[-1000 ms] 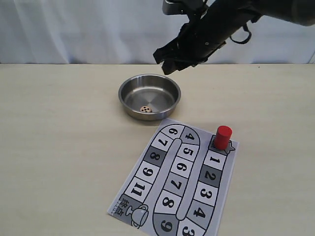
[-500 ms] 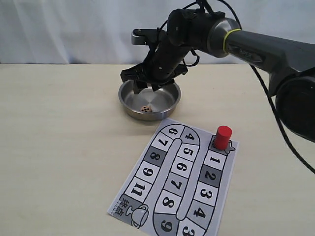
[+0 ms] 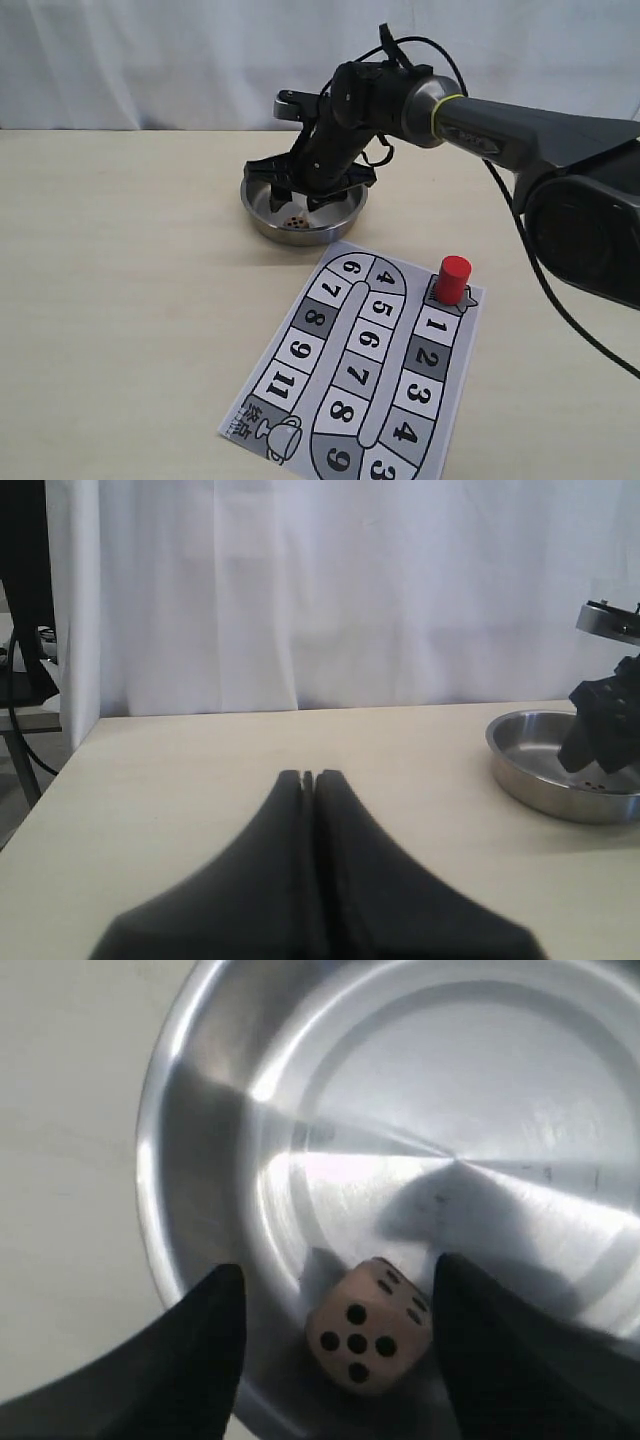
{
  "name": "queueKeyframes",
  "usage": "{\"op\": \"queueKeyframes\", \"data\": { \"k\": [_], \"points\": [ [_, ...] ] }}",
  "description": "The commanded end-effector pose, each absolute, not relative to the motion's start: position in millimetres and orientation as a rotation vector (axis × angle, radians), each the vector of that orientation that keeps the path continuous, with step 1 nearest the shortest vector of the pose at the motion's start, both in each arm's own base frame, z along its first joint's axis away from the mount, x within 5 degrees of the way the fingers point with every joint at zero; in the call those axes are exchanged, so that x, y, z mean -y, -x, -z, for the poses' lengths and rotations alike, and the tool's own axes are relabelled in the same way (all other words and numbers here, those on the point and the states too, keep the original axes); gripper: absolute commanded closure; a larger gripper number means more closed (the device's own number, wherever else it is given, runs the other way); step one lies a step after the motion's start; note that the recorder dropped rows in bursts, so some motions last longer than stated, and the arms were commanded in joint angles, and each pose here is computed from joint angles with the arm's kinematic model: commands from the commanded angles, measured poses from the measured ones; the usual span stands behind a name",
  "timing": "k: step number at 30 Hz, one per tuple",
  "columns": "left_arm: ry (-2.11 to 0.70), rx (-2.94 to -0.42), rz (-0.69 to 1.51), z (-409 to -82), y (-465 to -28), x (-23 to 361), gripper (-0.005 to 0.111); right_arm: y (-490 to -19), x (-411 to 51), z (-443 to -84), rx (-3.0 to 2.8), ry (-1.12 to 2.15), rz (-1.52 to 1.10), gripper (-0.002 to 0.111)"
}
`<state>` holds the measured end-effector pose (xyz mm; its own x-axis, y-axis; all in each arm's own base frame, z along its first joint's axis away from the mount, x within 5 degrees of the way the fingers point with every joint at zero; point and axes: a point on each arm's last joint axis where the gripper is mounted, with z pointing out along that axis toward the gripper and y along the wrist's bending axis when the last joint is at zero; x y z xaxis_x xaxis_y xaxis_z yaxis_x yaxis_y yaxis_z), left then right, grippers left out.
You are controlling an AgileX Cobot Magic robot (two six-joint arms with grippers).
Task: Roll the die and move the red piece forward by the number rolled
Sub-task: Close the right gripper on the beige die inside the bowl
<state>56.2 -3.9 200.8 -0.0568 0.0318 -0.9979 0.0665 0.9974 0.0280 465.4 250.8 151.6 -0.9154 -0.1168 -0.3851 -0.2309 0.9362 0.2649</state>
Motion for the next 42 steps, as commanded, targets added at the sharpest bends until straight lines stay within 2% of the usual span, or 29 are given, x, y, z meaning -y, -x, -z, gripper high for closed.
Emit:
{"op": "queueKeyframes", "data": {
  "k": [1, 23, 25, 34, 42],
  "points": [
    [-0.069, -1.625, 0.038, -200, -56, 4, 0.107, -469, -248, -140, -2.739, 0.167, -0.392, 0.054],
    [-0.069, -1.625, 0.038, -200, -56, 4, 0.107, -469, -248, -127, -2.764, 0.15, -0.386, 0.055],
    [-0.069, -1.625, 0.038, -200, -56, 4, 0.107, -469, -248, -127, -2.765, 0.148, -0.389, 0.06],
    [-0.069, -1.625, 0.038, -200, -56, 4, 0.107, -473, -250, -130, -2.715, 0.141, -0.408, 0.102],
    [-0.069, -1.625, 0.038, -200, -56, 4, 0.107, -476, -248, -151, -2.643, 0.15, -0.412, 0.104]
  ]
}}
